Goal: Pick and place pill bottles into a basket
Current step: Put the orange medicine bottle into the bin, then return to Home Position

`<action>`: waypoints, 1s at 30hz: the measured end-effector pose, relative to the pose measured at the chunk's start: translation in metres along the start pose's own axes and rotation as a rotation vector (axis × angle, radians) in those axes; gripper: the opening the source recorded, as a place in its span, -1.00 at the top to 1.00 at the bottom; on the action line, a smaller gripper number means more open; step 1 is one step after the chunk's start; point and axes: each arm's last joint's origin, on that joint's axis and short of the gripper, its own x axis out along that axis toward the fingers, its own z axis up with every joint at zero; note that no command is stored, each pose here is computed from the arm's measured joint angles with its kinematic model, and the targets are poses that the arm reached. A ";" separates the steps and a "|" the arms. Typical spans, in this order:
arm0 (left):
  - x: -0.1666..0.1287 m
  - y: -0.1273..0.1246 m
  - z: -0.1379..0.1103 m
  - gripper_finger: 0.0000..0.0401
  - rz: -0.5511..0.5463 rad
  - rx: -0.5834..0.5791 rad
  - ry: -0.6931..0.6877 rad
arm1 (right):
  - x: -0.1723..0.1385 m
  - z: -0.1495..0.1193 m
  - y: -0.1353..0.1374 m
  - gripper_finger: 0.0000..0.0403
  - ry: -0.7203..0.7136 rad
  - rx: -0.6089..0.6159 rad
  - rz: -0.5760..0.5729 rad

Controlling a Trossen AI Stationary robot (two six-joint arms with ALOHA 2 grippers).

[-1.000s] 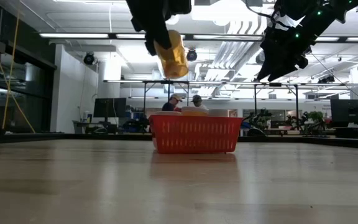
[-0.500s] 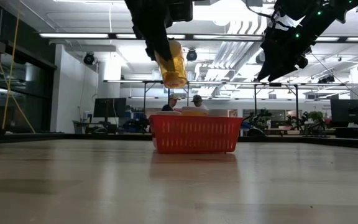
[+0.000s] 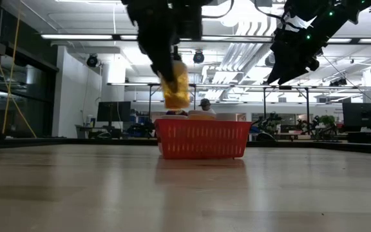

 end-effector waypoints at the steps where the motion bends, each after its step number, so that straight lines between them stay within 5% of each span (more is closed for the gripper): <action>1: 0.002 0.000 0.002 -0.25 0.000 0.002 -0.013 | 0.000 0.000 0.000 -0.40 0.000 0.000 0.000; 22: 0.024 0.006 0.003 -0.19 0.043 0.039 0.035 | 0.000 0.000 0.000 -0.40 0.000 -0.007 -0.001; 30: 0.028 0.006 0.002 -0.53 0.044 0.049 0.057 | 0.000 0.000 0.000 -0.40 -0.001 -0.007 -0.001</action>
